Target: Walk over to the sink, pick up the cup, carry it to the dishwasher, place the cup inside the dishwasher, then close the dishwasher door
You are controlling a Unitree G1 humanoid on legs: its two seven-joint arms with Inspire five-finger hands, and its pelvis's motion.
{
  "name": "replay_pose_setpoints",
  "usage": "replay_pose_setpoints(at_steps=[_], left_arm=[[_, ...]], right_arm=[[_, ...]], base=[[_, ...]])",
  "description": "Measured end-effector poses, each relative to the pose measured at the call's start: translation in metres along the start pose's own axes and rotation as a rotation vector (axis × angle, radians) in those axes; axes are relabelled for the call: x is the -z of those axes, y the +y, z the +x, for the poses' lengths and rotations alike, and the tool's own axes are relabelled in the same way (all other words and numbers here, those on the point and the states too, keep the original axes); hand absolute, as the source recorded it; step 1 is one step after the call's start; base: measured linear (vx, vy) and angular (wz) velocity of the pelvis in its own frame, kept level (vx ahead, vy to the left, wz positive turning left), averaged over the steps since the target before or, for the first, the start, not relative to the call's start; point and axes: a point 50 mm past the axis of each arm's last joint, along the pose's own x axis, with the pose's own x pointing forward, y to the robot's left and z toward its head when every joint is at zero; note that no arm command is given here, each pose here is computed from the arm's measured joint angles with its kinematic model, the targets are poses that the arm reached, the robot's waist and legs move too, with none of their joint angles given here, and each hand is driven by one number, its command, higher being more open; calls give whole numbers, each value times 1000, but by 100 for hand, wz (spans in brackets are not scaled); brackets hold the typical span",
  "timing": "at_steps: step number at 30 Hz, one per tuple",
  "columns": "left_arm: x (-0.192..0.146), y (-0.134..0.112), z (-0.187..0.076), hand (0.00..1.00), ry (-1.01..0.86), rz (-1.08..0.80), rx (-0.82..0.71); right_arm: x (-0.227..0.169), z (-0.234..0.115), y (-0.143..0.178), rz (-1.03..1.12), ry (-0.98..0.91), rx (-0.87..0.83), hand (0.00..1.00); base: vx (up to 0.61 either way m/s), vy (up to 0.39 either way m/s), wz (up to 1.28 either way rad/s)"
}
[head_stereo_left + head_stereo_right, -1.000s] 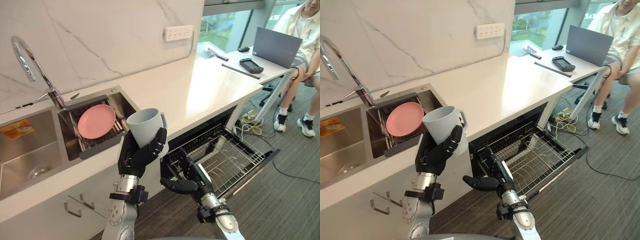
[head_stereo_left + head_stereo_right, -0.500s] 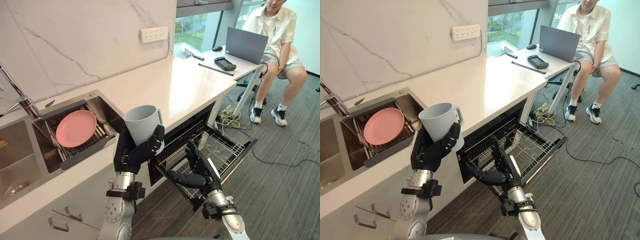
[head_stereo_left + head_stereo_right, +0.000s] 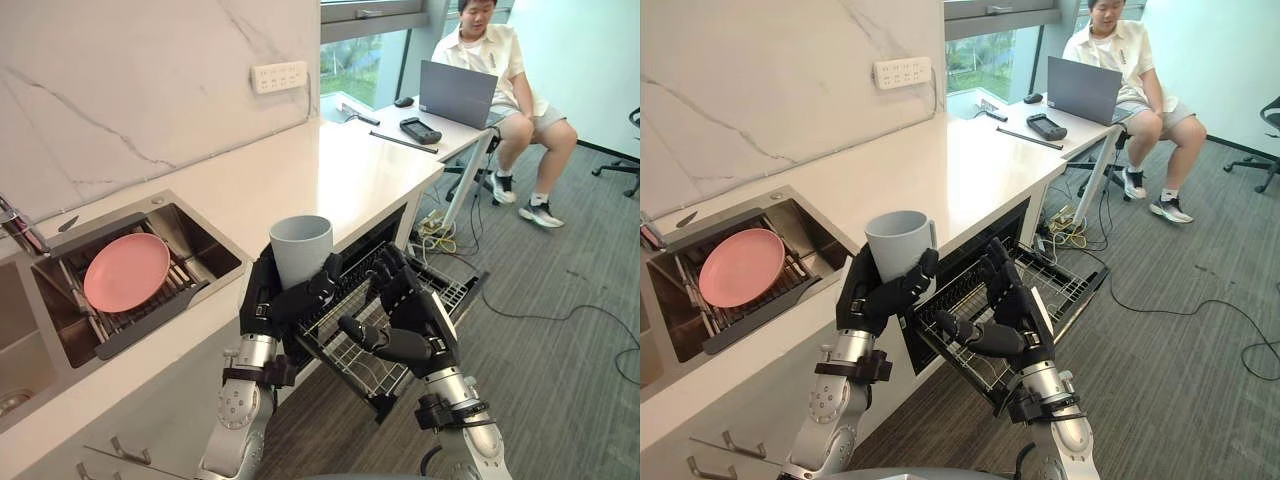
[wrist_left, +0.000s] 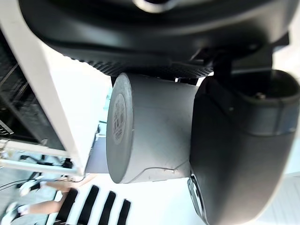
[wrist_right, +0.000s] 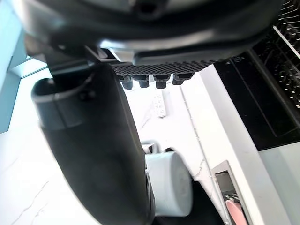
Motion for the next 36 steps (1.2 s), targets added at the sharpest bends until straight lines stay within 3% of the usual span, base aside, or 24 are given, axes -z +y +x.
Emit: replay_pose_setpoints(at_steps=[26, 36], left_arm=[[14, -24, -7, 0, 54, 214, 158], [16, -33, -10, 0, 54, 215, 200]], right_arm=[[-15, 8, 0, -20, -72, 42, 100], [-13, 16, 9, 0, -67, 45, 100]], base=[[9, -3, -4], [-3, 2, 1]])
